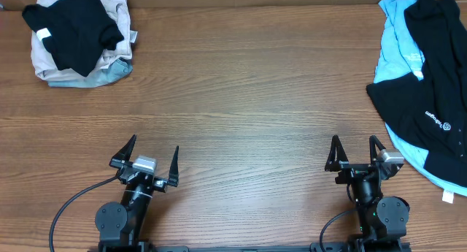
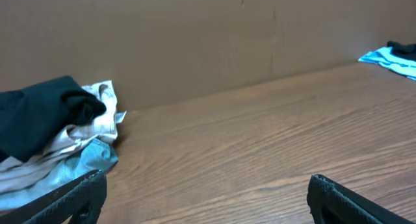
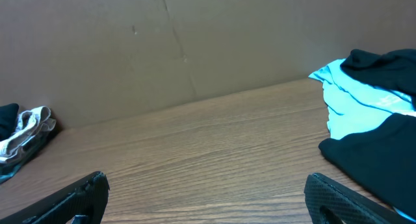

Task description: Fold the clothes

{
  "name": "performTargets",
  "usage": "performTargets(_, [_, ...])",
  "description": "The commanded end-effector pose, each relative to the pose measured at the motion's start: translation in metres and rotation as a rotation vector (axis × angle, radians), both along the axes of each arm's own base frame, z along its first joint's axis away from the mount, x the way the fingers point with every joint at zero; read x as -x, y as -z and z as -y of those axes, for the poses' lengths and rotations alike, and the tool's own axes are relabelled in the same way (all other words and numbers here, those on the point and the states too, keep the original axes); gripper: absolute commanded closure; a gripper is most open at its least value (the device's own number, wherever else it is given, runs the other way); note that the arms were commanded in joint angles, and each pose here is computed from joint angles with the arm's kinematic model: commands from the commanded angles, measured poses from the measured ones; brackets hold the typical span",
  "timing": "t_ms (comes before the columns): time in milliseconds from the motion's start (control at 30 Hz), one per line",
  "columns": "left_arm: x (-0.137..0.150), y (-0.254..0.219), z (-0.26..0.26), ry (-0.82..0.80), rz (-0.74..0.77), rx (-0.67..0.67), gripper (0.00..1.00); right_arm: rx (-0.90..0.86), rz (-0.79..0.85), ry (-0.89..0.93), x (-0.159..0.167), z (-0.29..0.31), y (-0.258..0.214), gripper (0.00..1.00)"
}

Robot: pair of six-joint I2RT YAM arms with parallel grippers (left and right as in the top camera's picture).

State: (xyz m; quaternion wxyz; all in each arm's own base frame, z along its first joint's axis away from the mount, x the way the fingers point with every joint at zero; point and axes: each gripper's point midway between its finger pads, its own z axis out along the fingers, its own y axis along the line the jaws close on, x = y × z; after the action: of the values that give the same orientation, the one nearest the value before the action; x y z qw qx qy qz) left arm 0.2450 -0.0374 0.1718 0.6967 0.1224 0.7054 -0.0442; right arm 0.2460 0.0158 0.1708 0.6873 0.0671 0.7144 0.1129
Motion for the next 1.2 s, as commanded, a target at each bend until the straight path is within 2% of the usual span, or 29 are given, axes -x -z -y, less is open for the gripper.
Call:
performTargets(0, [0.0011,0.0057,-0.0041,-0.020,-0.007,-0.019,0.00,0.003,0.006,-0.002,0.0000,0.0000,0.0012,0.00])
performTargets(1167, [0.0019,0.0097,-0.0070,-0.037,-0.024,-0.011,0.00,0.003,0.006,-0.002,0.0000,0.0000,0.0011,0.00])
